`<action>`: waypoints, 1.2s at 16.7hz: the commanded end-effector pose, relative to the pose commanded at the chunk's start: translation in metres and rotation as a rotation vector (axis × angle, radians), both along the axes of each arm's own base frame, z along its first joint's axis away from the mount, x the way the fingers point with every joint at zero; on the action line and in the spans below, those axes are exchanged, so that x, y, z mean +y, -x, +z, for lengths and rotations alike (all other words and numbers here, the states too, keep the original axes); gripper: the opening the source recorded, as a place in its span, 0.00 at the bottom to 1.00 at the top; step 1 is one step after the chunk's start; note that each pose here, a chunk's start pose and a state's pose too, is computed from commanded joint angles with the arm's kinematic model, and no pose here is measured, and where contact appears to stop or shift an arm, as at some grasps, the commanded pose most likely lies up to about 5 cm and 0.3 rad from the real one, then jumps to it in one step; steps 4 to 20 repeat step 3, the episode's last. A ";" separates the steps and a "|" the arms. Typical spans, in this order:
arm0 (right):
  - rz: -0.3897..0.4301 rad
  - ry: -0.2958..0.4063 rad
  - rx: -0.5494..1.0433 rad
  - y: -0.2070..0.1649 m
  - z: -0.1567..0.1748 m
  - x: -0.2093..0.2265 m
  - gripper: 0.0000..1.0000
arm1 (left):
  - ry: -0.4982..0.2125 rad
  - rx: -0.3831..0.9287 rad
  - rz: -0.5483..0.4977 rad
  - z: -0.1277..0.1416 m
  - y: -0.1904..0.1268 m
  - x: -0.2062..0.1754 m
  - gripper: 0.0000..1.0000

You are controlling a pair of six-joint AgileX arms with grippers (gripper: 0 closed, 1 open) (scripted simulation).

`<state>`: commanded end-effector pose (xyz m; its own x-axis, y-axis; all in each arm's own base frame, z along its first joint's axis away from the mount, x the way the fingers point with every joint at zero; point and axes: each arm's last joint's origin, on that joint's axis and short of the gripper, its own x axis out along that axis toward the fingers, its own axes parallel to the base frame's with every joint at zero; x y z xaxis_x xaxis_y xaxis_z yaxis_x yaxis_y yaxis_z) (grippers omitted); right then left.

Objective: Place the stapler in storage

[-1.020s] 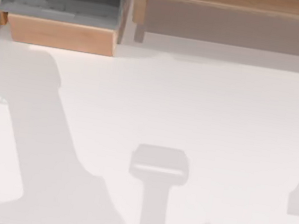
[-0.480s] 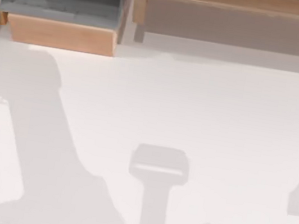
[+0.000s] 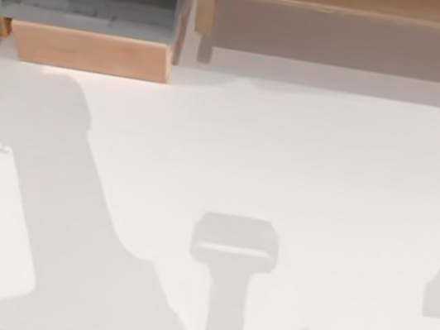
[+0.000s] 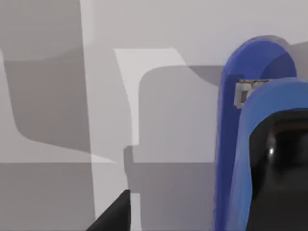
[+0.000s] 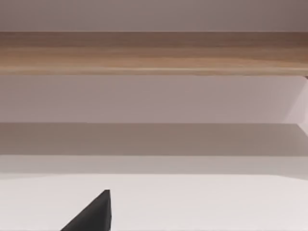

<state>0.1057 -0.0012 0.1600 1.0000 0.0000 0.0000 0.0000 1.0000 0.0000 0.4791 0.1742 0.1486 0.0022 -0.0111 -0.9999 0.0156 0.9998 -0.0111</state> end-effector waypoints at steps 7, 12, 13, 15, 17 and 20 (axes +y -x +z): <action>0.000 0.000 0.000 0.000 0.000 0.000 1.00 | 0.000 0.000 0.000 0.000 0.000 0.000 1.00; 0.000 0.000 0.000 0.000 0.000 0.000 1.00 | 0.000 0.000 0.000 0.000 0.000 0.000 1.00; 0.000 0.000 0.000 0.000 0.000 0.000 1.00 | 0.000 0.000 0.000 0.000 0.000 0.000 1.00; 0.000 0.000 0.000 0.000 0.000 0.000 1.00 | 0.000 0.000 0.000 0.000 0.000 0.000 1.00; 0.000 0.000 0.000 0.000 0.000 0.000 1.00 | 0.000 0.000 0.000 0.000 0.000 0.000 1.00; 0.000 0.000 0.000 0.000 0.000 0.000 1.00 | 0.000 0.000 0.000 0.000 0.000 0.000 1.00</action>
